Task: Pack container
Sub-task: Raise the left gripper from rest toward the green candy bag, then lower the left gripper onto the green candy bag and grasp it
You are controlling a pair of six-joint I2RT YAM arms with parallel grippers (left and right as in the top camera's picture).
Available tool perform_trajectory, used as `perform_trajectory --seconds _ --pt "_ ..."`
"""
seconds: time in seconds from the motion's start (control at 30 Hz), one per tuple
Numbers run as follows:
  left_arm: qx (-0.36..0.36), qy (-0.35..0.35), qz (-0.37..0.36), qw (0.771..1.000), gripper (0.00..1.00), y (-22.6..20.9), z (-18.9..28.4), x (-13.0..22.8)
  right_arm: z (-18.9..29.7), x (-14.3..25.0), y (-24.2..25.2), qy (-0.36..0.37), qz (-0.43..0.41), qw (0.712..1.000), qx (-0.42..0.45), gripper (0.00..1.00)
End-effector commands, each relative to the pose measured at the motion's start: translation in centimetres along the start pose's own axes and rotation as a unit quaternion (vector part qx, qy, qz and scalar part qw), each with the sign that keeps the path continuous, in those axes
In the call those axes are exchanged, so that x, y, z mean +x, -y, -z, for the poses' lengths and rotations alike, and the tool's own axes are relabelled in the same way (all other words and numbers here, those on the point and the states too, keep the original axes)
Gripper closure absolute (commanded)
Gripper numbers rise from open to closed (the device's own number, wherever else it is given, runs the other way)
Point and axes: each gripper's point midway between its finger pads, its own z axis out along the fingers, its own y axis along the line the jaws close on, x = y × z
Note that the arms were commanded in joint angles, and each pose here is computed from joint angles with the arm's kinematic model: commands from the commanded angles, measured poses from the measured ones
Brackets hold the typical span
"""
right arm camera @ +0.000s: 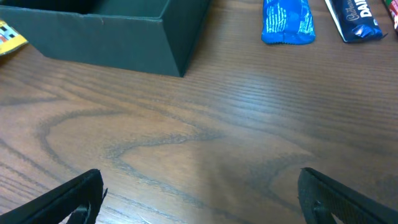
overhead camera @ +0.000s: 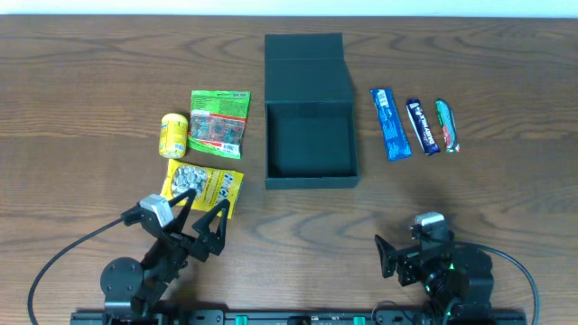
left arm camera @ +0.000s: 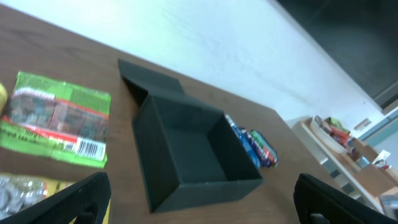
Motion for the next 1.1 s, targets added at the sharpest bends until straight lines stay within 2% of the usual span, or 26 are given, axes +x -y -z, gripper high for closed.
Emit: perform_trajectory --seconds 0.0,0.2,0.3,0.4,0.47,0.63,0.77,1.07 --pt "-0.032 -0.008 0.015 0.999 0.04 -1.3 -0.4 0.0 -0.1 0.0 -0.1 0.001 0.006 1.000 -0.002 0.01" --pt "-0.131 -0.091 -0.021 0.987 0.04 -4.1 -1.5 -0.2 -0.1 0.0 -0.1 0.001 0.006 1.000 -0.002 0.01" --pt "-0.223 -0.160 -0.057 0.960 0.05 -6.8 -1.6 -1.1 -0.1 0.1 -0.1 0.001 0.006 1.000 -0.002 0.01" --pt "-0.263 -0.223 -0.055 0.937 0.04 -8.3 -2.6 -1.6 -0.1 0.0 -0.1 0.001 0.006 1.000 -0.002 0.01" --pt "-0.269 -0.254 -0.054 0.928 0.04 -9.0 -4.2 -1.9 -0.1 0.1 -0.1 0.001 0.006 1.000 -0.002 0.01" --pt "-0.270 -0.289 -0.124 0.910 0.05 -10.8 -8.8 -3.3 -0.1 0.1 -0.1 0.001 0.006 1.000 -0.002 0.01" --pt "-0.264 -0.311 -0.135 0.903 0.04 -11.9 -12.7 -3.2 -0.1 0.1 -0.1 0.001 0.006 1.000 -0.002 0.01" --pt "-0.246 -0.369 -0.162 0.881 0.00 -15.9 -18.9 1.1 -0.1 0.1 -0.1 0.001 0.006 1.000 -0.002 0.01"
